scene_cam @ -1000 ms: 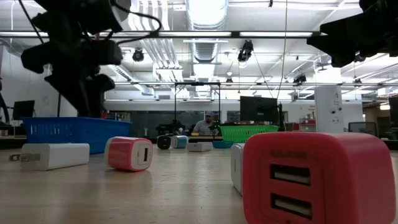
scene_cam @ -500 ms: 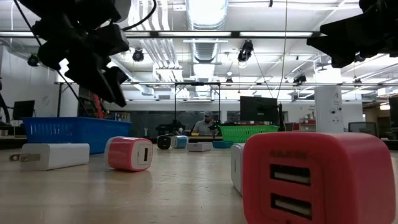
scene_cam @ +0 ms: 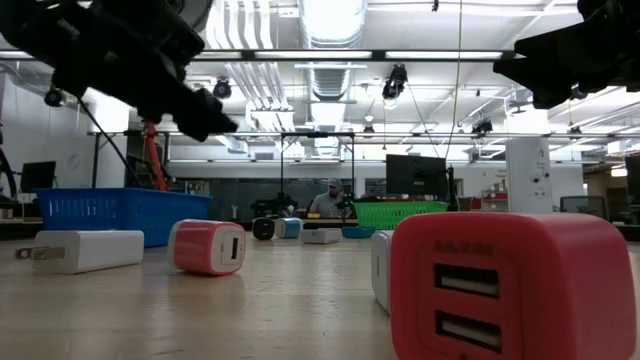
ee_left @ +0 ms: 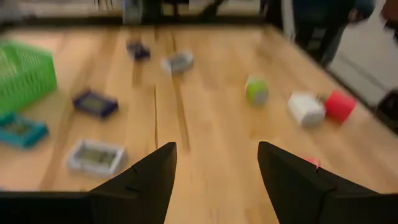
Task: Pick & Place Office items
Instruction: Put the right green charger adapter into the blue basket
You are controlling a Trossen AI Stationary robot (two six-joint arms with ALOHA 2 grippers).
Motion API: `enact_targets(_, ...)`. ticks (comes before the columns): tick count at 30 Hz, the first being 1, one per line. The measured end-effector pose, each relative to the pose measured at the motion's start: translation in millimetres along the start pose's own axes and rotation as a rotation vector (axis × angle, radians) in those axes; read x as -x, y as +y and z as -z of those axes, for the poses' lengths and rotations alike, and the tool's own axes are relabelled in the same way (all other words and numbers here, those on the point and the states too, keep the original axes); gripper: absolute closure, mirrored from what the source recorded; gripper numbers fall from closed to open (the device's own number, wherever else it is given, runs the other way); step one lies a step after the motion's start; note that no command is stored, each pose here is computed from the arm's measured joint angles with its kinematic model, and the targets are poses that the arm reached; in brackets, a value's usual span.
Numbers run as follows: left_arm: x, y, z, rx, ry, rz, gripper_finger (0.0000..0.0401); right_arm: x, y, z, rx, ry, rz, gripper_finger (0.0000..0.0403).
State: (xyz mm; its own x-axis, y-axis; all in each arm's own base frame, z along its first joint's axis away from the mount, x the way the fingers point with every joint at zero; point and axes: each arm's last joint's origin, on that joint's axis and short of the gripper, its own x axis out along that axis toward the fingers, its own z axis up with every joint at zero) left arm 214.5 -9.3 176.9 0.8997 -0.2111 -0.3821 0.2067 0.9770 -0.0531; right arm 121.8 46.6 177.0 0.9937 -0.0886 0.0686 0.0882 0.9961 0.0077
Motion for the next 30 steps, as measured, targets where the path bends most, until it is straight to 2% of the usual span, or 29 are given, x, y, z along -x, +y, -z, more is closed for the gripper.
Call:
enact_targets(11, 8.8, -5.6, -5.6, -0.091, -0.316, 0.008, 0.0169, 0.0, 0.0, 0.0, 0.000, 0.000, 0.000, 0.0180)
enact_targets(30, 5.9, -8.2, -2.9, -0.105, -0.303, 0.021, 0.0169, 0.0, 0.0, 0.0, -0.004, 0.000, 0.000, 0.0180)
